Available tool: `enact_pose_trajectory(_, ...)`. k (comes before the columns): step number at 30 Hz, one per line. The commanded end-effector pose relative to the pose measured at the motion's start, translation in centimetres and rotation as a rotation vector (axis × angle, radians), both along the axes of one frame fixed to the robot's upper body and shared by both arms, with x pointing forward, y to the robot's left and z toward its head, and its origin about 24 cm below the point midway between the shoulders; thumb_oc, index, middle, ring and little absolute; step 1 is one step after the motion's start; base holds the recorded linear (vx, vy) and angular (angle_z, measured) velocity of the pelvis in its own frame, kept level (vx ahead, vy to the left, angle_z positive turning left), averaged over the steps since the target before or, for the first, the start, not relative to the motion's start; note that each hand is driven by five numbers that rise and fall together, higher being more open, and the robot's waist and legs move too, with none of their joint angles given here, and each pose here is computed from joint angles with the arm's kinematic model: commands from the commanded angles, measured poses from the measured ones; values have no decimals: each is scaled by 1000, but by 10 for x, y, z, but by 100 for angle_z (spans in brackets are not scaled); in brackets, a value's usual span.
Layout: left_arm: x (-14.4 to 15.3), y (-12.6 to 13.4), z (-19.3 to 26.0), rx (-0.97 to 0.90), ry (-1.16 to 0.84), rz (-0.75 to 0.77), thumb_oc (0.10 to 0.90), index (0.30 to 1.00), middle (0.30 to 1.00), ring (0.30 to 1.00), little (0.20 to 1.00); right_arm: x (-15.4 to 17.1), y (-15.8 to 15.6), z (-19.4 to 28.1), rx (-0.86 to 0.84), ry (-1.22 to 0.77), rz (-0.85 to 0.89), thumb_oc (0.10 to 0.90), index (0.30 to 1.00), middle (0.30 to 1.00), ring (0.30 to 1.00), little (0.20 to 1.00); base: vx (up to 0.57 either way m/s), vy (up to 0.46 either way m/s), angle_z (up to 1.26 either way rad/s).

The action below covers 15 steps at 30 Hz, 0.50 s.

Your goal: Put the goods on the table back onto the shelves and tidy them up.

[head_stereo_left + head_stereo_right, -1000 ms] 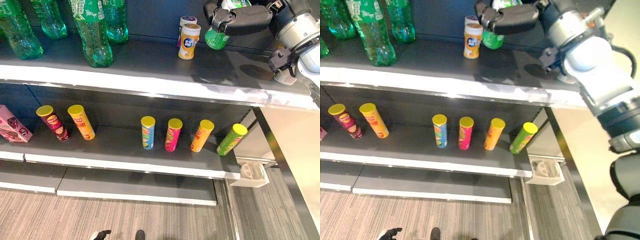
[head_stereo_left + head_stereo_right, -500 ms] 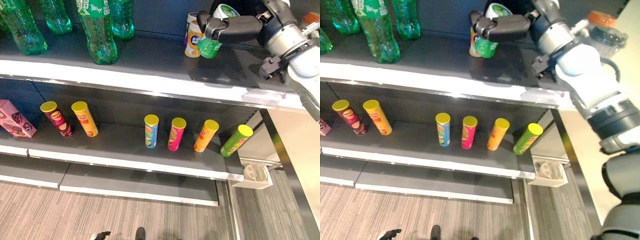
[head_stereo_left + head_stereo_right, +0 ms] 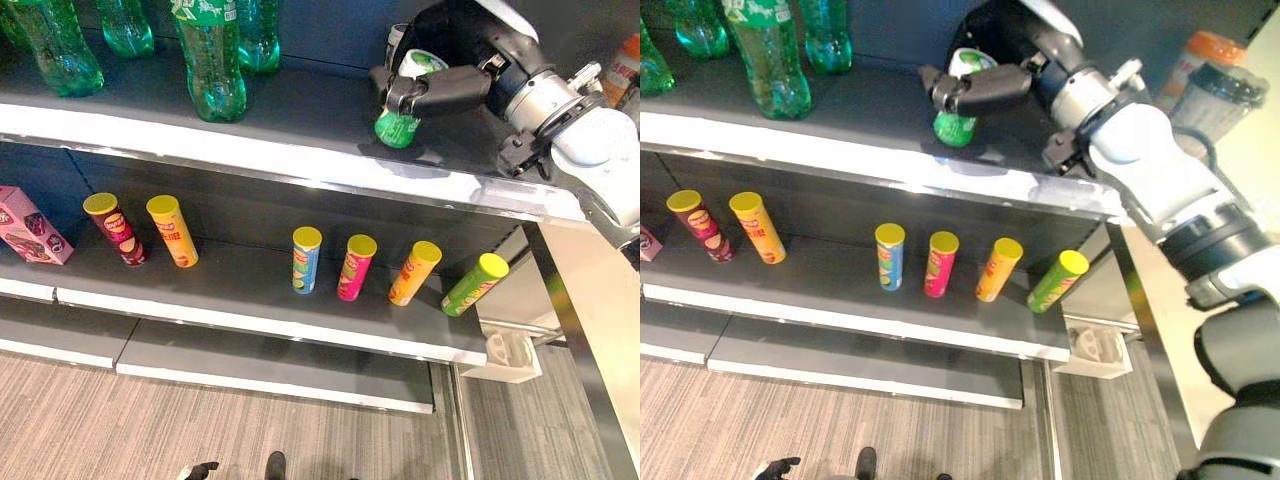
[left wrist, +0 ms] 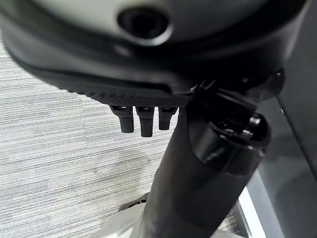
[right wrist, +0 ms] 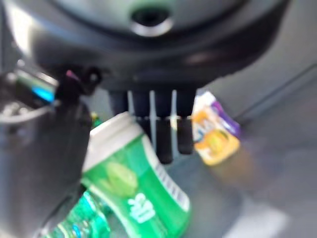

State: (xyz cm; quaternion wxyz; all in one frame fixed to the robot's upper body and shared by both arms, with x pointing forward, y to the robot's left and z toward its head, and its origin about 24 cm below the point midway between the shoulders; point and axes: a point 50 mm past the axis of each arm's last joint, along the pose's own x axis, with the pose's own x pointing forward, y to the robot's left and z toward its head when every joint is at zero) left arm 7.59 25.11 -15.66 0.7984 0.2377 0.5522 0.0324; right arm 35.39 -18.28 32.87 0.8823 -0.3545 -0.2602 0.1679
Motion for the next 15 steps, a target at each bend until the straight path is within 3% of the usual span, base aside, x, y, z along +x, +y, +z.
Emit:
enact_pose_trajectory(1, 21, 6, 7, 12, -65, -49, 800, 900, 900, 900, 900, -19, -5, 60, 37, -201, -2, 400, 300, 300, 300, 300, 0, 0, 0)
enact_pose_trajectory(13, 16, 11, 8, 16, -62, -29, 800, 900, 900, 900, 900, -14, -15, 55, -24, -167, -68, 400, 300, 300, 300, 300, 0, -3, 0)
enact_pose_trajectory(14, 15, 11, 7, 15, -60, -28, 800, 900, 900, 900, 900, -14, -15, 55, -23, -164, -68, 549, 524, 524, 524, 524, 0, 0, 0)
enact_pose_trajectory(15, 14, 11, 7, 14, -56, -25, 800, 900, 900, 900, 900, -13, -15, 55, -21, -162, -68, 778, 867, 867, 867, 867, 0, 0, 0)
